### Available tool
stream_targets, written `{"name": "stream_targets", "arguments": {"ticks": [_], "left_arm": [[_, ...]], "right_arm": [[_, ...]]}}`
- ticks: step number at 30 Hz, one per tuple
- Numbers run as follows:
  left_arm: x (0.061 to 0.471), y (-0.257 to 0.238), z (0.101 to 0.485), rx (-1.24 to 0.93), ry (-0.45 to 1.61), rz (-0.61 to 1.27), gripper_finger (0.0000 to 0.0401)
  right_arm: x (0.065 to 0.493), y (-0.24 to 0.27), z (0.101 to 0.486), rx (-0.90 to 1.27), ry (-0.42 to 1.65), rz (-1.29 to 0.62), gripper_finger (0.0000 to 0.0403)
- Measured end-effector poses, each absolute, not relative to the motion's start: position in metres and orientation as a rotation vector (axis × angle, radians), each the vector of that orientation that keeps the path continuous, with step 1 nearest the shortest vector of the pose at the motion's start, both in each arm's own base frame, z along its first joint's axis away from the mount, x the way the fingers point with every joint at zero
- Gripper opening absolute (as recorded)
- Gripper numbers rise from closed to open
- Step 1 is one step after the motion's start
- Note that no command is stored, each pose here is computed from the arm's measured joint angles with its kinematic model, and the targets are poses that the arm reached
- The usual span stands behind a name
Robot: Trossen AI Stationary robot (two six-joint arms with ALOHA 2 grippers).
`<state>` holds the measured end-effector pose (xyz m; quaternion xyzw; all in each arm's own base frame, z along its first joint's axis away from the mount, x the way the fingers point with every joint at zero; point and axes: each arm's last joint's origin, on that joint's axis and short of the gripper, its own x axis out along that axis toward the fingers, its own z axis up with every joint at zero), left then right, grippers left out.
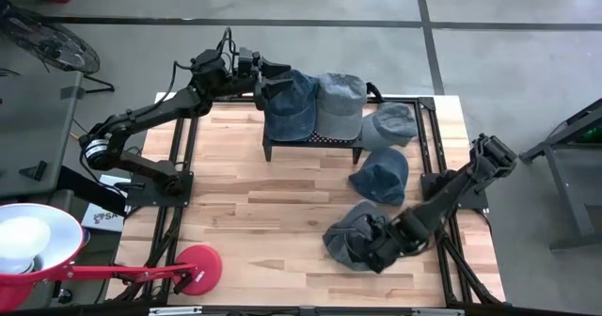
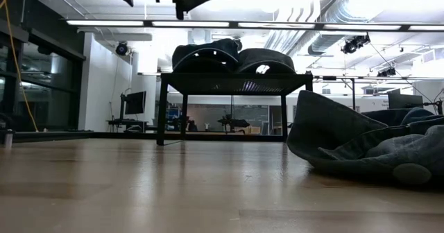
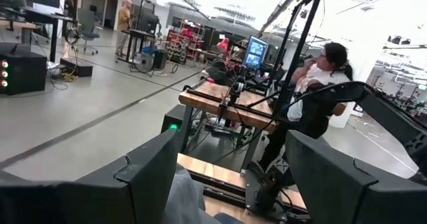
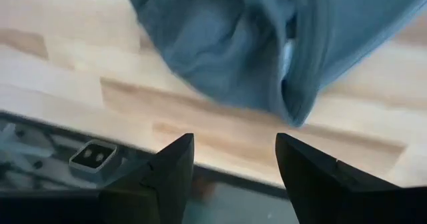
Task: Pick & Place hat
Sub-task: Stack the bottom gray cap on top of the gray cap on the shelf
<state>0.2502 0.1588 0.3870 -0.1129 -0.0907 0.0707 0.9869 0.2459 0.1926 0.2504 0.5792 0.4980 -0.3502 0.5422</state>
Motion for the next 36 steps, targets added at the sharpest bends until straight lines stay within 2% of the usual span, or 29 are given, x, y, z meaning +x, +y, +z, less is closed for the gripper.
{"name": "stream_targets", "arguments": {"ticks": [6,14,36], "left_arm": [[0.251,0.160,0.382,-0.252,-0.140,0.151,0.0273],[0.251,0.160,0.377,-0.274,-0.087,0.160,0.0273],[0.251,0.160,0.377,-0.281,-0.088,0.154,0.0273]], "right_arm": [[0.236,0.200,0.232,1.393,1.211,-0.857,0.0204],[0.228,0.197,0.230,1.332,1.266,-0.922,0.0204],[0.241,0.219,0.181,1.236,1.303,-0.981,0.0204]]}}
